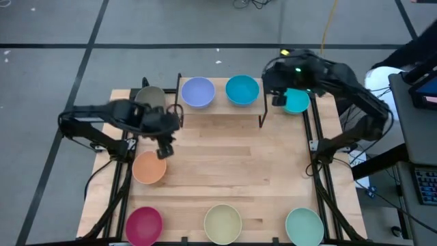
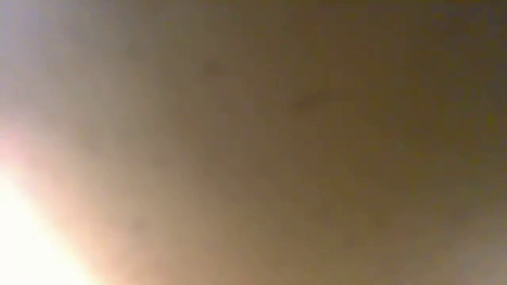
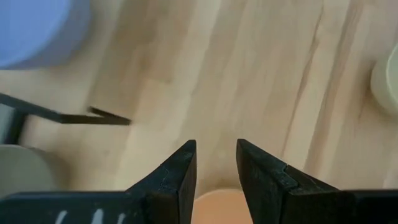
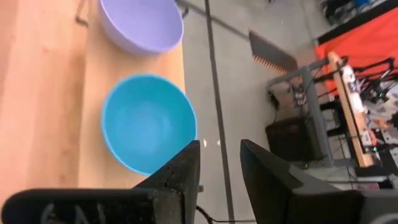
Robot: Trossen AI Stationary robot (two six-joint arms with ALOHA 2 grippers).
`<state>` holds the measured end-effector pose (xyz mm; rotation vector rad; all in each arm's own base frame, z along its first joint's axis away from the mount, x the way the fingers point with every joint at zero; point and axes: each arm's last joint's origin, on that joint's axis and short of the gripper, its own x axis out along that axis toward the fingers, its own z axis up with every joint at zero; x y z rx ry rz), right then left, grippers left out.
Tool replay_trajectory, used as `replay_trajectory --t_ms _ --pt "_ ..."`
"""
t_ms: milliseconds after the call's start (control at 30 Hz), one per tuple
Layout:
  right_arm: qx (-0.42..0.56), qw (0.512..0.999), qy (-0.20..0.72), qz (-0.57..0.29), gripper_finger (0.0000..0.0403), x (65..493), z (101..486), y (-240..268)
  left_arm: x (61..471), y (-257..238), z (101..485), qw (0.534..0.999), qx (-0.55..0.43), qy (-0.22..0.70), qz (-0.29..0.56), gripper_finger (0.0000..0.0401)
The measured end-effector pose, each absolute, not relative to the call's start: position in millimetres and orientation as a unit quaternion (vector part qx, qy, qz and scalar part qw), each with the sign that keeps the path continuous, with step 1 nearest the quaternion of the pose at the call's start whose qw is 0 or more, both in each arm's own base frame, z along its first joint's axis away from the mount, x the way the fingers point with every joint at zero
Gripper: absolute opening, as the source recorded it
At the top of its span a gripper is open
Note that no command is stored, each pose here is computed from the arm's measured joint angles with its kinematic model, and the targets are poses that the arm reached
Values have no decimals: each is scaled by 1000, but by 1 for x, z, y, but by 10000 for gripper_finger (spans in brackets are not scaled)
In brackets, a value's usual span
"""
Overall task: Place and stack bowls onto a shelf
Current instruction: Stack the light brown bowl on top of the purple bowl on the shelf
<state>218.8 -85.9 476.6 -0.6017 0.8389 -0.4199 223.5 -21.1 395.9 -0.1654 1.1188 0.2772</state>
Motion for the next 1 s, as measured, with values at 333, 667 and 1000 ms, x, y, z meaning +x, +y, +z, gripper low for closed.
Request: replay_trajectory --t_ms 333,667,1000 --pt "-309 874 345 -149 109 173 497 -42 263 -72 328 849 -193 476 129 120" --pt "-316 880 339 -107 109 163 497 -24 291 -136 274 835 -253 471 129 120" --pt "-323 878 342 -86 109 166 495 -18 314 -177 229 814 -315 468 141 120"
